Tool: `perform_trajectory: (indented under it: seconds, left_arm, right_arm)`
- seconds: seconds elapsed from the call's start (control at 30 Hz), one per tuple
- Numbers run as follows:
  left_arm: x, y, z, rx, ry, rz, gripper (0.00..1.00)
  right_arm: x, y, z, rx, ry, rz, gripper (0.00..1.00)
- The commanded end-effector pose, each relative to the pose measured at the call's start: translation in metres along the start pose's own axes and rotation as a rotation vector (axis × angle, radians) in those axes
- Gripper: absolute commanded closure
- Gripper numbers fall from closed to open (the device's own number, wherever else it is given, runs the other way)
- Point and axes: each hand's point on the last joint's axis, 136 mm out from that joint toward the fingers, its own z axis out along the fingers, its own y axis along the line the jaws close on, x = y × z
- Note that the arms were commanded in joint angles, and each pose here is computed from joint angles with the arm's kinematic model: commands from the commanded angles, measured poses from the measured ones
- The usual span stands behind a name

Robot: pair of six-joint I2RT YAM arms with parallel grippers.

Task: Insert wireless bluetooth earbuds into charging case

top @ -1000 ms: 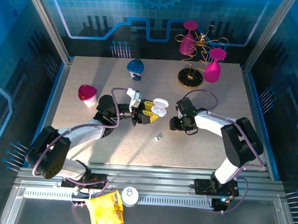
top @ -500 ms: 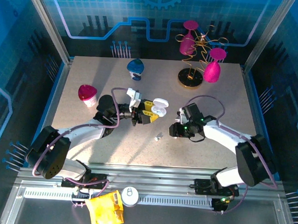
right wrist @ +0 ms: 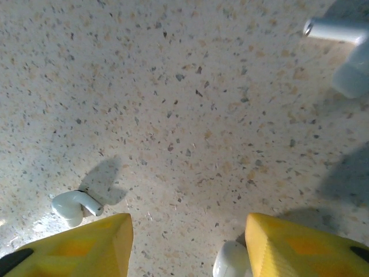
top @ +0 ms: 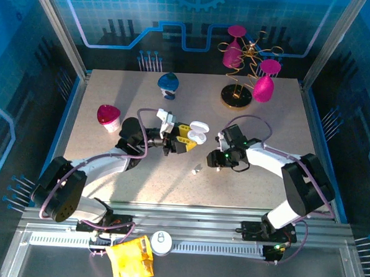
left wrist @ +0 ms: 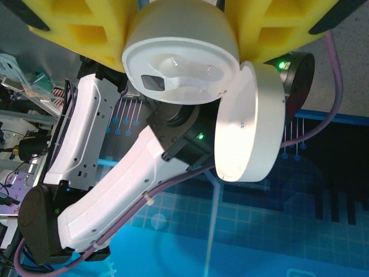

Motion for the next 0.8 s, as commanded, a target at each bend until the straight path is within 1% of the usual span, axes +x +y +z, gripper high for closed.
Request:
perform_trajectory:
  seconds: [0.0, 0.23, 0.4, 0.6, 0.7, 0.77]
  left_arm:
    - [-0.007, -0.008, -0.005, 0.001, -0.005, 0.058, 0.65]
    - [-0.007, -0.007, -0.004, -0.002, 0.001, 0.071, 0.64]
    - [-0.008, -0.006, -0.003, 0.002, -0.002, 0.074, 0.64]
    - [-0.010, -0.008, -0.004, 0.002, -0.003, 0.077, 0.64]
    - [-0.010, -0.009, -0.004, 0.002, 0.000, 0.077, 0.65]
    - [-0.011, -0.009, -0.004, 0.002, 0.001, 0.079, 0.64]
  right_arm:
    - [0.006, 0.003, 0.007, -0.034, 0.018, -0.018, 0.46]
    - [0.039, -0.006, 0.005, -0.034, 0.049, 0.001, 0.45]
    - [0.064, -0.002, -0.003, -0.081, 0.071, 0.045, 0.49]
    - [0.098, 0.000, -0.012, -0.102, 0.089, 0.094, 0.51]
    - [0.106, 0.005, -0.015, -0.134, 0.084, 0.104, 0.52]
    - [0.106, 0.006, -0.020, -0.127, 0.075, 0.096, 0.52]
